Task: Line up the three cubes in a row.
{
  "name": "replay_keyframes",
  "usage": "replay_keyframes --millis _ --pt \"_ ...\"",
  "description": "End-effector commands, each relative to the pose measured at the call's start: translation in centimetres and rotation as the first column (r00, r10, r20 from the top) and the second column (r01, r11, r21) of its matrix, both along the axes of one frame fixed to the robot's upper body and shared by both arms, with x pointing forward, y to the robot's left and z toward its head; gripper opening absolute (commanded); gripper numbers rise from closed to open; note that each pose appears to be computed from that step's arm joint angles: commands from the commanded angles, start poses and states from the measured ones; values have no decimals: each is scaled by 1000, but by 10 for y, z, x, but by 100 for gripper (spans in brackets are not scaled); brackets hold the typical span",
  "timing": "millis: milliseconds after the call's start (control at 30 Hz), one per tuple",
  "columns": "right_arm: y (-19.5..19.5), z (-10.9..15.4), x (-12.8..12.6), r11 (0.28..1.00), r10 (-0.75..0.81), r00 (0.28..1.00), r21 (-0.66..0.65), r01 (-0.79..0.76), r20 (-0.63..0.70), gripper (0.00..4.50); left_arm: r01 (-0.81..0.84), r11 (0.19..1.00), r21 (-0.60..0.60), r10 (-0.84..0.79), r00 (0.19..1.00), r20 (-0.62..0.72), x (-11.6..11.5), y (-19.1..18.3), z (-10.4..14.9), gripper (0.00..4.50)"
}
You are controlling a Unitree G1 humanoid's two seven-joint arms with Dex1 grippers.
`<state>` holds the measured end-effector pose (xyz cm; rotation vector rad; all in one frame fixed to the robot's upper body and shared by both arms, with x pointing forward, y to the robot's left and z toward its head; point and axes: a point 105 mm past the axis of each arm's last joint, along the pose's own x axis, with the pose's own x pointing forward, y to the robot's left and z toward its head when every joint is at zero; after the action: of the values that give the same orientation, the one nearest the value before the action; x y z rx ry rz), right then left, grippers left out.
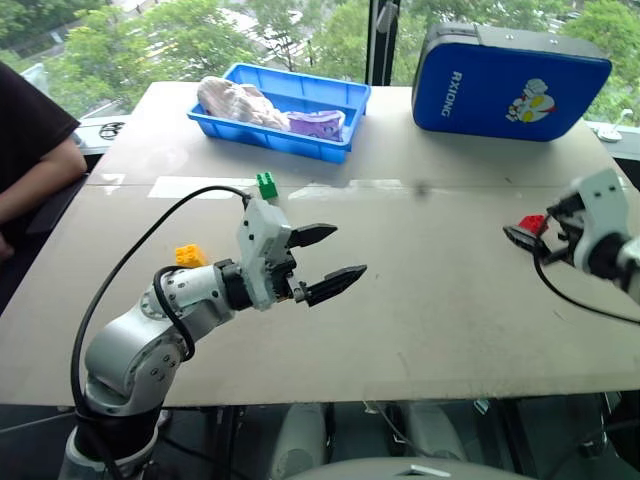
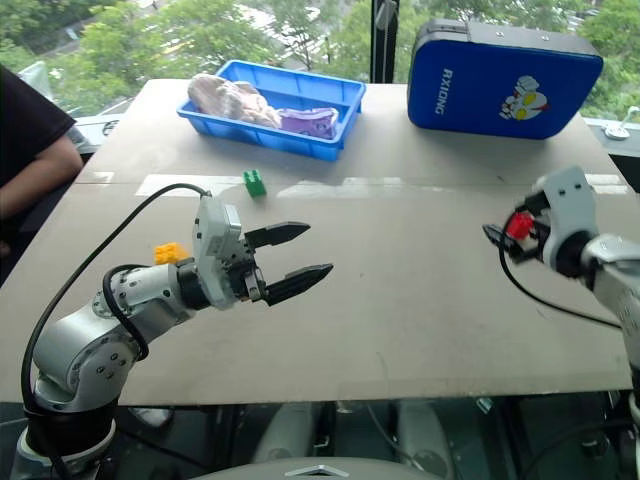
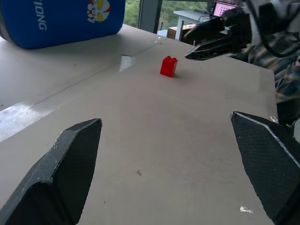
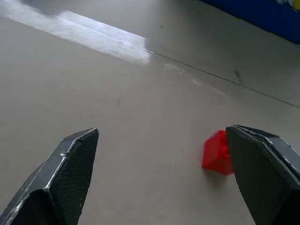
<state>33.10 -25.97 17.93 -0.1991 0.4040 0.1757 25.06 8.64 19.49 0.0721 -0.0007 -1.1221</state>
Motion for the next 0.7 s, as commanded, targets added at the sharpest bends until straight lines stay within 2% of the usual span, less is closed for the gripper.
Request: replay_keyframes --millis 33,267,533,700 --pt "-14 -4 17 994 -106 990 8 107 -89 447 59 998 -6 -58 997 43 -3 -12 9 450" --pt "-23 -16 53 988 -149 968 18 156 -200 447 127 992 7 -128 989 79 -10 -22 13 450" --pt "-32 -27 68 985 -164 952 -1 170 -260 447 133 991 17 -134 988 80 -16 -18 8 450" --pt "-39 -40 68 987 -158 941 -30 156 -300 210 120 993 15 -120 989 82 -17 -16 5 450"
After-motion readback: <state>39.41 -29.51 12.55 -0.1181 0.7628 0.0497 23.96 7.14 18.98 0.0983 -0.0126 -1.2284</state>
